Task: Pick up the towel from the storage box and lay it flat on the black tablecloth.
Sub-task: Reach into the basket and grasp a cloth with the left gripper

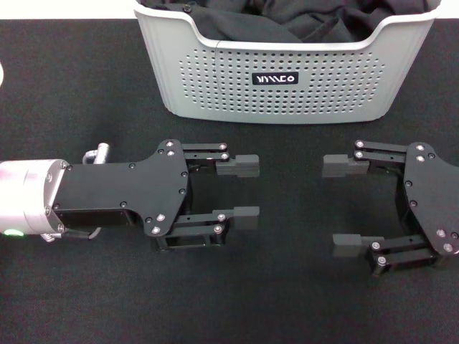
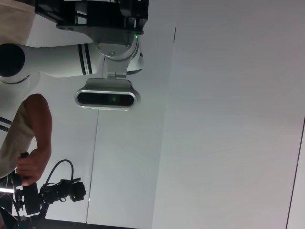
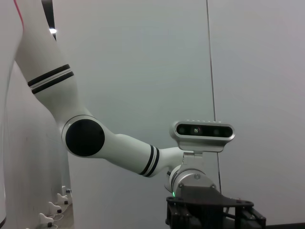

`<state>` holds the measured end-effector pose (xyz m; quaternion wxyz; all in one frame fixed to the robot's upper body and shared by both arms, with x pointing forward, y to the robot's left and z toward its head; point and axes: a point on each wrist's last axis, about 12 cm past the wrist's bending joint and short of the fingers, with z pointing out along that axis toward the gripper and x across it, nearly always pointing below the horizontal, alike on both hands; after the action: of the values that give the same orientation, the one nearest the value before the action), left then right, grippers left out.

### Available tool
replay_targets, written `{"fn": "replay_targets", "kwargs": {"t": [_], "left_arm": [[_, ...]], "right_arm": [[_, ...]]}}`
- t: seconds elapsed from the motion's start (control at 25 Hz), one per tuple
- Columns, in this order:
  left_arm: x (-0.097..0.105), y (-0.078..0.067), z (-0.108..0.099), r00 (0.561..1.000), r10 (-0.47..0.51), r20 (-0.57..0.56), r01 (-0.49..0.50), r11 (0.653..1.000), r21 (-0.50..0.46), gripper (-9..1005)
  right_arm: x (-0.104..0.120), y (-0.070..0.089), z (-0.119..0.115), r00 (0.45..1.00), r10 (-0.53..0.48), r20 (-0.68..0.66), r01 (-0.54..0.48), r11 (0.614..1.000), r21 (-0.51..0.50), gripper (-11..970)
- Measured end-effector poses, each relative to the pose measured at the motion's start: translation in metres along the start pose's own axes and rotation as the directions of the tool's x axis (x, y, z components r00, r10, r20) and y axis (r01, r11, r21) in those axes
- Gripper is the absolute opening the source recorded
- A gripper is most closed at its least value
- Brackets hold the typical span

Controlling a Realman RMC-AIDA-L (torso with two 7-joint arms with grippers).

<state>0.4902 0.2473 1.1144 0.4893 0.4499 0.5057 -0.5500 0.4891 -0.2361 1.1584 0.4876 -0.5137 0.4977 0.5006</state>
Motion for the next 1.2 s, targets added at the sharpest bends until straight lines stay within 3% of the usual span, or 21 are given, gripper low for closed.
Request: {"fn": "replay_targets", "kwargs": {"t": [0.44, 0.56, 0.68, 1.0, 1.2], "left_arm": [[0.000, 0.001, 0.001, 1.000, 0.000, 0.005, 0.000, 1.000, -0.005, 564], [-0.011, 0.010, 0.001, 1.000, 0.004, 0.026, -0.003, 0.999, -0.041, 562], [-0.031, 0.028, 0.005, 0.999, -0.009, 0.031, 0.012, 0.995, -0.102, 559], [-0.099, 0.087, 0.041, 0.999, -0.007, -0.048, -0.004, 0.971, -0.241, 551], [-0.128, 0.122, 0.066, 0.992, 0.002, -0.123, -0.052, 0.913, -0.406, 546]], "right_arm": [[0.003, 0.000, -0.001, 1.000, 0.012, 0.002, -0.012, 1.000, 0.004, 807], [0.004, 0.001, -0.001, 1.000, 0.014, 0.004, -0.014, 1.000, 0.007, 808], [0.006, 0.001, -0.001, 1.000, 0.017, 0.004, -0.017, 1.000, 0.008, 808], [0.018, 0.001, -0.001, 0.998, 0.054, 0.014, -0.054, 0.998, 0.016, 808], [0.026, 0.001, -0.001, 0.998, 0.062, 0.014, -0.062, 0.998, 0.020, 808]]}}
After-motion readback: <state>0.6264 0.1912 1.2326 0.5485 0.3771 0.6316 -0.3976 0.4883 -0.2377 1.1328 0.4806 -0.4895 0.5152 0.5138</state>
